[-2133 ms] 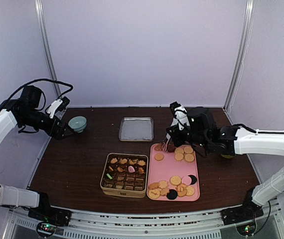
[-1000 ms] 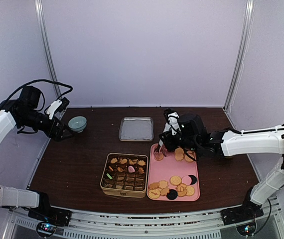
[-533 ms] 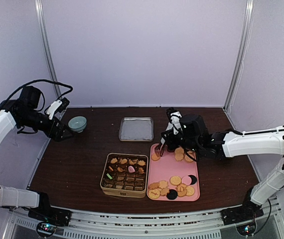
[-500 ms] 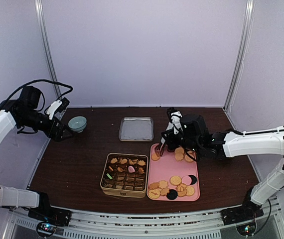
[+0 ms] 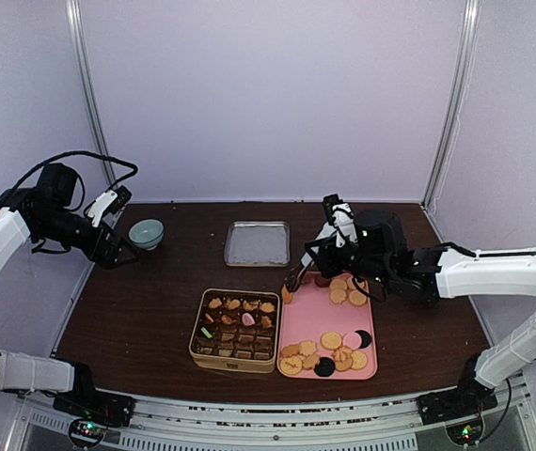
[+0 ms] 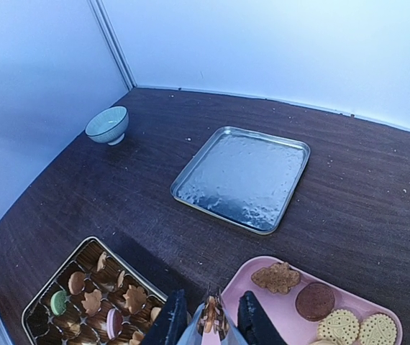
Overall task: Pack the cookies
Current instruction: Pick up the fake cookies from the plate, then place the fake cookies in the empty pocket of the box.
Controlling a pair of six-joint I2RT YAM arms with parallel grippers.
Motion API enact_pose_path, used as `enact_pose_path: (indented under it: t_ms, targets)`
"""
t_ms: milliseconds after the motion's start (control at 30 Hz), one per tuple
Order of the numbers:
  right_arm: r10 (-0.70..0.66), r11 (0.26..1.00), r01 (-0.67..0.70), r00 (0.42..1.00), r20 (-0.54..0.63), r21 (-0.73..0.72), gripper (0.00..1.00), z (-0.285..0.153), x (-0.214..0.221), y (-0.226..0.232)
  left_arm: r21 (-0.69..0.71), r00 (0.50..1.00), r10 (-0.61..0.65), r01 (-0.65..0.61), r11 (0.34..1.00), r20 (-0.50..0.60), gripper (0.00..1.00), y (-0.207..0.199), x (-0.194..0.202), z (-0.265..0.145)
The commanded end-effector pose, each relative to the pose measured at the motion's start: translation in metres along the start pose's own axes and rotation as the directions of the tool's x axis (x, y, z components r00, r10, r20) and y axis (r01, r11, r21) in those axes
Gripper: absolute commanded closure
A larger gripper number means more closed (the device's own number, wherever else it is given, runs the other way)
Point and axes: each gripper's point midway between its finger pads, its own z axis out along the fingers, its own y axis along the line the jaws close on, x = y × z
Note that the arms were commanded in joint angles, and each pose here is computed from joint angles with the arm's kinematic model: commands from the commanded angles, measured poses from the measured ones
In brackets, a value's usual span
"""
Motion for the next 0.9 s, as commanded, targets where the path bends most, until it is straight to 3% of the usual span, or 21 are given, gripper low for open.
enact_pose_path:
  t_ms: [0, 167, 433, 867]
  targets:
    - [0.029, 0.999, -0.028, 0.999, 0.022, -0.031, 1.0, -0.004, -0.002, 0.004, 0.001, 0.999, 0.023, -0.023, 1.0, 0.031, 0.03, -0.002, -0.006, -0.006]
    - [0.013, 1.0, -0.012, 0.999, 0.031, -0.02, 1.0, -0.01, -0.006, 0.002, 0.0, 0.999, 0.025, -0.025, 1.0, 0.029, 0.02, -0.002, -0.005, -0.007]
    - [-0.057, 0.997, 0.063, 0.992, 0.116, -0.049, 1.0, -0.051, -0.064, 0.015, 0.01, 1.0, 0.019, -0.019, 1.0, 0.024, 0.02, -0.002, -0.005, -0.004]
    - [-0.133, 0.945, 0.152, 0.988, 0.084, -0.291, 1.0, -0.059, -0.058, 0.131, 0.011, 1.0, 0.013, -0.013, 1.0, 0.01, 0.02, -0.002, 0.0, -0.002]
